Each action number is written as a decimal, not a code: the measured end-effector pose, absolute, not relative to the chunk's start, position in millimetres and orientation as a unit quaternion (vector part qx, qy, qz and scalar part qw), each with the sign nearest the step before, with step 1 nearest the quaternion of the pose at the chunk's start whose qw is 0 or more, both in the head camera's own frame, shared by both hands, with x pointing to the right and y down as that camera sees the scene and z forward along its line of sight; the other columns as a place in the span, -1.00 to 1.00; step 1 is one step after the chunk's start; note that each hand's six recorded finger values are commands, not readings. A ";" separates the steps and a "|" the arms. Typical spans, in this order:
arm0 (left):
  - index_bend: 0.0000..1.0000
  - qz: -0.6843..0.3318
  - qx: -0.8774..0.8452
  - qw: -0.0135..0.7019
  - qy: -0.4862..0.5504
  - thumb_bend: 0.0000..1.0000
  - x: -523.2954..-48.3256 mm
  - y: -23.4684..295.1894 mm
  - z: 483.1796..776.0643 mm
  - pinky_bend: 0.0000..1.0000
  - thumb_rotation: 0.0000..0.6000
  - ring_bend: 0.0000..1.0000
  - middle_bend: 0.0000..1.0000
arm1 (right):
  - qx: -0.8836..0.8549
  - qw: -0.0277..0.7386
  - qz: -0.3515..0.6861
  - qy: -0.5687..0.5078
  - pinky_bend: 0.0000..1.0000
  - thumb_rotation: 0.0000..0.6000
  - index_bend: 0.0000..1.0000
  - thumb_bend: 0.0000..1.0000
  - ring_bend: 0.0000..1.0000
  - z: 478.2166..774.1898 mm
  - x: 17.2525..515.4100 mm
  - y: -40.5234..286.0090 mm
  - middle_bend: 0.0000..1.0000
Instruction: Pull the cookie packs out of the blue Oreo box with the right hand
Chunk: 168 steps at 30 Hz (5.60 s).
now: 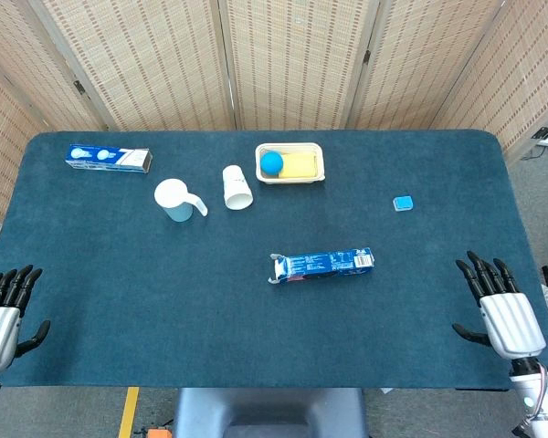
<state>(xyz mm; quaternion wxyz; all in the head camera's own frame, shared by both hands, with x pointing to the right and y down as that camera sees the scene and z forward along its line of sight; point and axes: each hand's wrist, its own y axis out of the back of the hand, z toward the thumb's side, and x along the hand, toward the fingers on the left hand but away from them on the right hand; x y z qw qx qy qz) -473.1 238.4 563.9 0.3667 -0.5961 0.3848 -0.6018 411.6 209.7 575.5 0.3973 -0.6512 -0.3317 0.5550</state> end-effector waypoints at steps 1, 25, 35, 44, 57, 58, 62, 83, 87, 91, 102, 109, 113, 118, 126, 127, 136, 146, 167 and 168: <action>-0.87 -0.602 -0.595 0.365 0.387 -0.28 -473.8 237.9 563.5 -0.79 1.00 -0.90 -0.84 | -0.657 0.400 0.550 -0.325 -0.97 1.00 -1.00 -0.75 -0.75 577.2 408.1 207.9 -0.91; -0.84 -0.592 -0.611 0.337 0.404 -0.28 -475.0 238.7 562.1 -0.59 1.00 -0.82 -0.84 | -0.722 0.363 0.543 -0.227 -0.87 1.00 -0.49 -0.75 -0.64 657.0 335.7 106.3 -0.63; -0.82 -0.589 -0.614 0.337 0.403 -0.28 -474.2 239.2 560.9 -0.60 1.00 -0.82 -0.84 | -0.719 0.369 0.550 -0.208 -0.87 1.00 -0.48 -0.75 -0.64 686.9 308.0 95.0 -0.63; -0.90 -0.578 -0.622 0.338 0.406 -0.28 -473.2 239.9 558.7 -0.61 1.00 -0.84 -0.85 | -0.718 0.366 0.560 -0.191 -0.87 1.00 -0.40 -0.75 -0.62 712.0 294.4 93.5 -0.63; -0.95 -0.560 -0.641 0.335 0.405 -0.28 -470.8 242.1 555.4 -0.62 1.00 -0.84 -0.96 | -0.722 0.350 0.564 -0.197 -0.87 1.00 -0.20 -0.75 -0.56 729.9 287.2 86.9 -0.58; -0.96 -0.559 -0.641 0.335 0.405 -0.28 -470.6 242.1 555.1 -0.62 1.00 -0.84 -0.97 | -0.722 0.351 0.563 -0.198 -0.87 1.00 -0.17 -0.75 -0.55 730.2 286.6 86.5 -0.57; -0.97 -0.558 -0.643 0.335 0.404 -0.28 -470.9 242.6 555.4 -0.63 1.00 -0.85 -0.97 | -0.721 0.353 0.562 -0.199 -0.87 1.00 -0.09 -0.75 -0.53 731.4 284.9 85.2 -0.55; -0.97 -0.559 -0.666 0.317 0.378 -0.28 -467.6 246.7 560.3 -0.63 1.00 -0.85 -0.97 | -0.713 0.408 0.550 -0.149 -0.87 1.00 0.07 -0.74 -0.53 666.7 291.6 71.3 -0.52; -0.98 -0.565 -0.665 0.313 0.376 -0.28 -469.0 246.0 562.9 -0.63 1.00 -0.85 -0.97 | -0.703 0.407 0.569 -0.126 -0.87 1.00 0.08 -0.75 -0.56 661.3 299.2 62.7 -0.52; -0.98 -0.572 -0.663 0.307 0.373 -0.28 -471.3 244.9 566.2 -0.63 1.00 -0.85 -0.97 | -0.698 0.403 0.579 -0.122 -0.87 1.00 0.09 -0.75 -0.58 658.1 307.7 57.3 -0.52; -1.00 -0.564 -0.662 0.317 0.379 -0.28 -468.8 240.9 565.7 -0.64 1.00 -0.84 -0.97 | -0.680 0.419 0.585 -0.143 -0.87 1.00 0.12 -0.75 -0.60 610.9 325.4 31.8 -0.52; -1.00 -0.570 -0.656 0.320 0.378 -0.28 -470.5 238.3 570.3 -0.64 1.00 -0.83 -0.97 | -0.664 0.451 0.579 -0.146 -0.87 1.00 0.14 -0.74 -0.61 572.2 323.6 24.1 -0.52; -1.00 -0.571 -0.655 0.319 0.380 -0.28 -470.7 238.7 570.7 -0.64 1.00 -0.83 -0.97 | -0.657 0.456 0.580 -0.151 -0.87 1.00 0.15 -0.75 -0.61 553.9 322.5 24.3 -0.52; -1.00 -0.575 -0.654 0.314 0.378 -0.28 -472.1 237.8 573.4 -0.64 1.00 -0.83 -0.97 | -0.652 0.453 0.587 -0.161 -0.87 1.00 0.15 -0.75 -0.62 534.4 327.7 24.2 -0.52; -1.00 -0.585 -0.656 0.304 0.368 -0.28 -472.4 235.3 581.7 -0.64 1.00 -0.83 -0.97 | -0.651 0.435 0.591 -0.193 -0.87 1.00 0.15 -0.75 -0.62 507.4 344.2 22.7 -0.53; -1.00 -0.586 -0.656 0.303 0.366 -0.28 -472.1 235.1 582.7 -0.64 1.00 -0.83 -0.97 | -0.651 0.433 0.591 -0.196 -0.87 1.00 0.15 -0.75 -0.62 504.5 346.2 22.7 -0.53; -1.00 -0.590 -0.658 0.300 0.360 -0.28 -470.5 234.7 586.4 -0.64 1.00 -0.83 -0.97 | -0.669 0.406 0.576 -0.237 -0.87 1.00 0.16 -0.75 -0.63 478.2 357.0 24.1 -0.54; -1.00 -0.593 -0.658 0.298 0.356 -0.28 -469.9 233.9 589.0 -0.64 1.00 -0.83 -0.97 | -0.701 0.391 0.534 -0.266 -0.87 1.00 0.16 -0.75 -0.63 460.5 356.8 33.7 -0.55; -0.99 -0.586 -0.667 0.281 0.364 -0.28 -476.7 231.1 586.8 -0.64 1.00 -0.82 -0.97 | -0.817 0.234 0.376 -0.369 -0.87 1.00 0.16 -0.75 -0.58 632.7 347.1 103.8 -0.55; -0.99 -0.586 -0.667 0.280 0.365 -0.28 -477.0 230.9 586.6 -0.64 1.00 -0.82 -0.97 | -0.817 0.230 0.379 -0.369 -0.87 1.00 0.15 -0.75 -0.58 640.6 347.4 105.9 -0.55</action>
